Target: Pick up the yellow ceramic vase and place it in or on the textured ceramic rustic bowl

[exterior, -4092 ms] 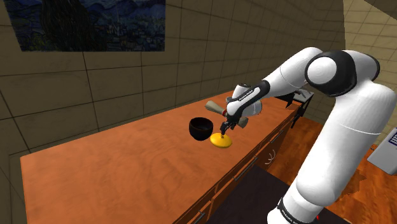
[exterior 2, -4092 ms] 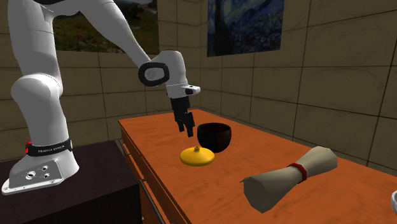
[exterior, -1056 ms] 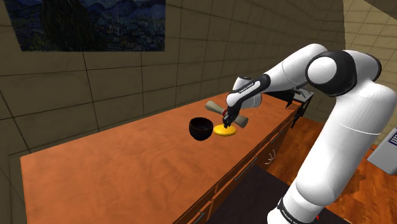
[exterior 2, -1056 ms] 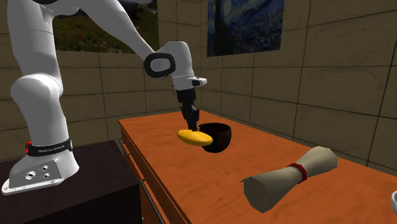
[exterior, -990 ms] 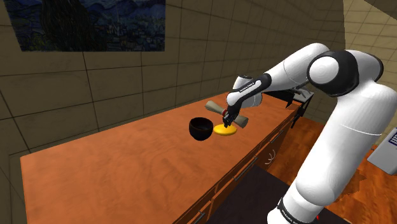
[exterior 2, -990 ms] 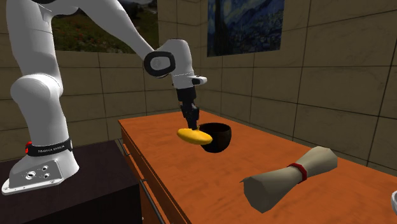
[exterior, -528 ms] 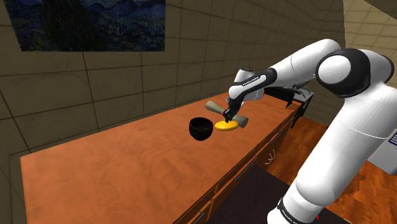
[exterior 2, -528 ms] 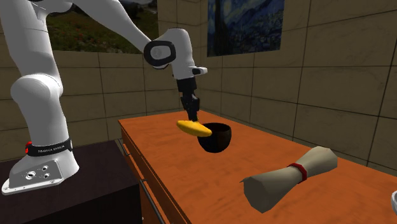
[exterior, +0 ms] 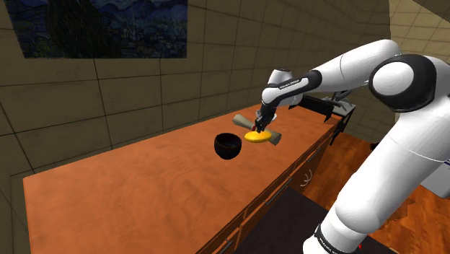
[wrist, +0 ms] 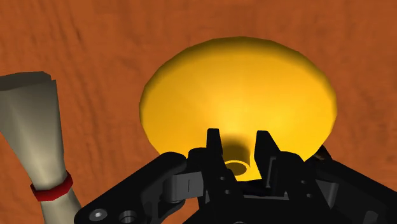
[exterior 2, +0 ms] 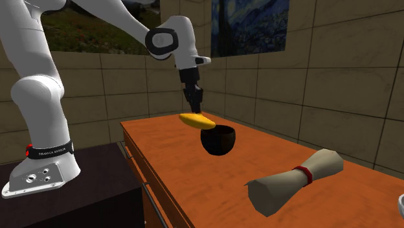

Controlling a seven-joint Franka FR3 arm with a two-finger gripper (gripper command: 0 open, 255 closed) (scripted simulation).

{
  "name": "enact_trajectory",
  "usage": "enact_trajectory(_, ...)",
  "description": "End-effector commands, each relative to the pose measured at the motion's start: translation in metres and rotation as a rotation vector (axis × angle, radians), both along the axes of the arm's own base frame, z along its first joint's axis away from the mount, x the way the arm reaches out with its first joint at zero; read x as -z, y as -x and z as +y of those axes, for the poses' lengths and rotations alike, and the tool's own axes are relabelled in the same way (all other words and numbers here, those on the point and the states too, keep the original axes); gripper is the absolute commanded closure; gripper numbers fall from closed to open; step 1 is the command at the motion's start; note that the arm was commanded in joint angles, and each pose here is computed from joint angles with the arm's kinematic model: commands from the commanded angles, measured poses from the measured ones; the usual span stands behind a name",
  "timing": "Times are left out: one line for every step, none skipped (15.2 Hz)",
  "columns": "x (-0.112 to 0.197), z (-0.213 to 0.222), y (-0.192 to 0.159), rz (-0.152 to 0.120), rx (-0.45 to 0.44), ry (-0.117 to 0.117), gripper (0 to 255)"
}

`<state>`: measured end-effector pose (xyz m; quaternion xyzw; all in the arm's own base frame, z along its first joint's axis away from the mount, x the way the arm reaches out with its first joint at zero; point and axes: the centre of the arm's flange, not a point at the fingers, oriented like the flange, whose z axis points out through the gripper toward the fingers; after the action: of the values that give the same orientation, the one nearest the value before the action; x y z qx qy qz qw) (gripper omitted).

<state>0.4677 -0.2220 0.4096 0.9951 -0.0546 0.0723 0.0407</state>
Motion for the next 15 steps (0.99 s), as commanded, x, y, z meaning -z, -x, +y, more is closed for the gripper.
enact_trajectory(-0.011, -0.001, 0.0, 0.0, 0.0, 0.0, 255)
enact_trajectory(-0.012, -0.001, 0.0, 0.0, 0.0, 0.0, 255)
enact_trajectory(-0.016, 0.004, -0.011, 0.0, 0.0, 0.0, 255)
enact_trajectory(-0.019, 0.009, -0.023, 0.0, 0.0, 0.0, 255)
enact_trajectory(-0.022, 0.014, -0.035, 0.0, 0.0, 0.0, 255)
enact_trajectory(-0.025, 0.019, -0.047, 0.0, 0.0, 0.0, 255)
enact_trajectory(-0.029, 0.024, -0.059, 0.0, 0.0, 0.0, 255)
enact_trajectory(-0.032, 0.029, -0.07, 0.0, 0.0, 0.0, 255)
enact_trajectory(-0.035, 0.034, -0.082, 0.0, 0.0, 0.0, 255)
enact_trajectory(-0.039, 0.039, -0.094, 0.0, 0.0, 0.0, 255)
enact_trajectory(-0.042, 0.044, -0.106, 0.0, 0.0, 0.0, 255)
enact_trajectory(-0.045, 0.049, -0.117, 0.0, 0.0, 0.0, 255)
enact_trajectory(-0.049, 0.054, -0.129, 0.0, 0.0, 0.0, 255)
enact_trajectory(-0.053, 0.061, -0.146, 0.0, 0.0, 0.0, 255)
enact_trajectory(-0.048, 0.061, -0.146, 0.0, 0.0, 0.0, 255)
